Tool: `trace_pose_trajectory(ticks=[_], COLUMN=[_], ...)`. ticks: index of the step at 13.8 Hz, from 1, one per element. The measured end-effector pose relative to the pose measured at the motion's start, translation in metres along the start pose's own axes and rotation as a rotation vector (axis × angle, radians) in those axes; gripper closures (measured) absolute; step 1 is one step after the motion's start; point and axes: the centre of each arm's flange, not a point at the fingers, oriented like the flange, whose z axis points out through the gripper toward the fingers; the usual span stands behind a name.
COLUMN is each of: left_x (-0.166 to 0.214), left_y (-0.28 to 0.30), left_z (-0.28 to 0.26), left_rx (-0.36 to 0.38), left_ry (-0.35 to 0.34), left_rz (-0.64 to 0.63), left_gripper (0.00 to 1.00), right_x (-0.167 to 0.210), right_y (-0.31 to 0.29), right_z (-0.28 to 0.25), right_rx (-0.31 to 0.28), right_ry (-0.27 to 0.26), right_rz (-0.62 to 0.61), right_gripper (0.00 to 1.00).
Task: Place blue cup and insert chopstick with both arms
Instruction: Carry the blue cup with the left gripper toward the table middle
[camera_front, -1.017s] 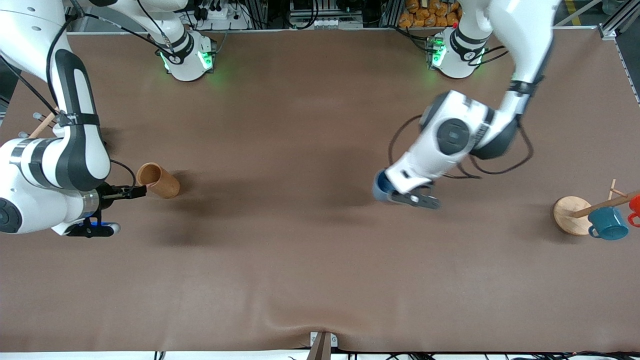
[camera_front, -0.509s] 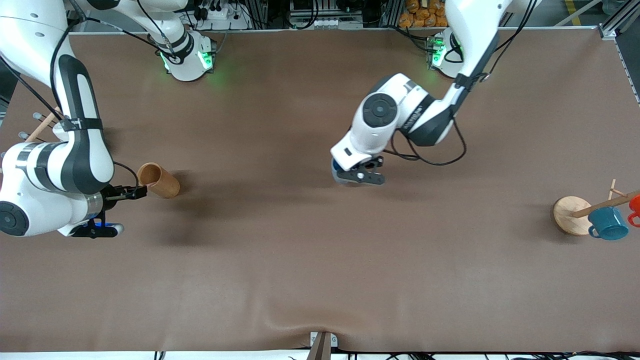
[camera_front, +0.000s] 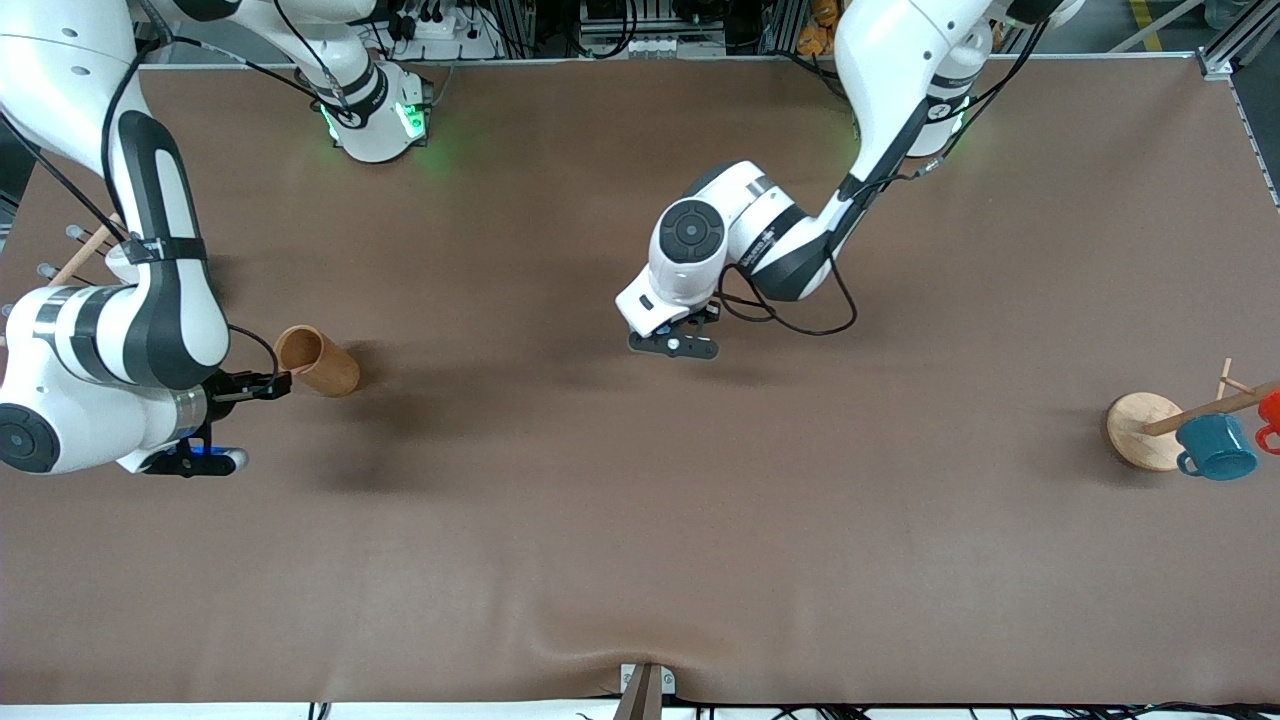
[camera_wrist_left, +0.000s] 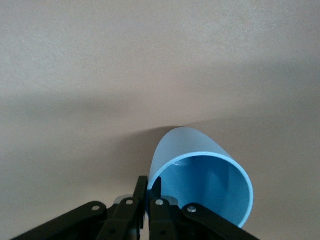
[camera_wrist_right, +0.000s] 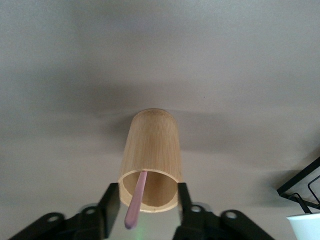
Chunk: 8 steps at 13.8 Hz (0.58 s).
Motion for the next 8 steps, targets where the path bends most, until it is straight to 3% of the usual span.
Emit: trace_pose_trajectory(ticks=[3,8], left_x=[0.008,0.041], left_y=[0.0,-0.027], left_z=[-0.009,-0.069], left_rx=[-0.011,-0.009], left_ry=[0.018,0.061], left_rz=[-0.048,-0.123], left_gripper=[0.69,0.19], right_x=[0.0,0.0], right_y=[0.0,0.001], right_z=[-0.001,-0.002], right_rx=[0.001,0.002], right_ry=[0.002,0.003], right_rz=[0.001,0.004], right_gripper=[0.87,0.9])
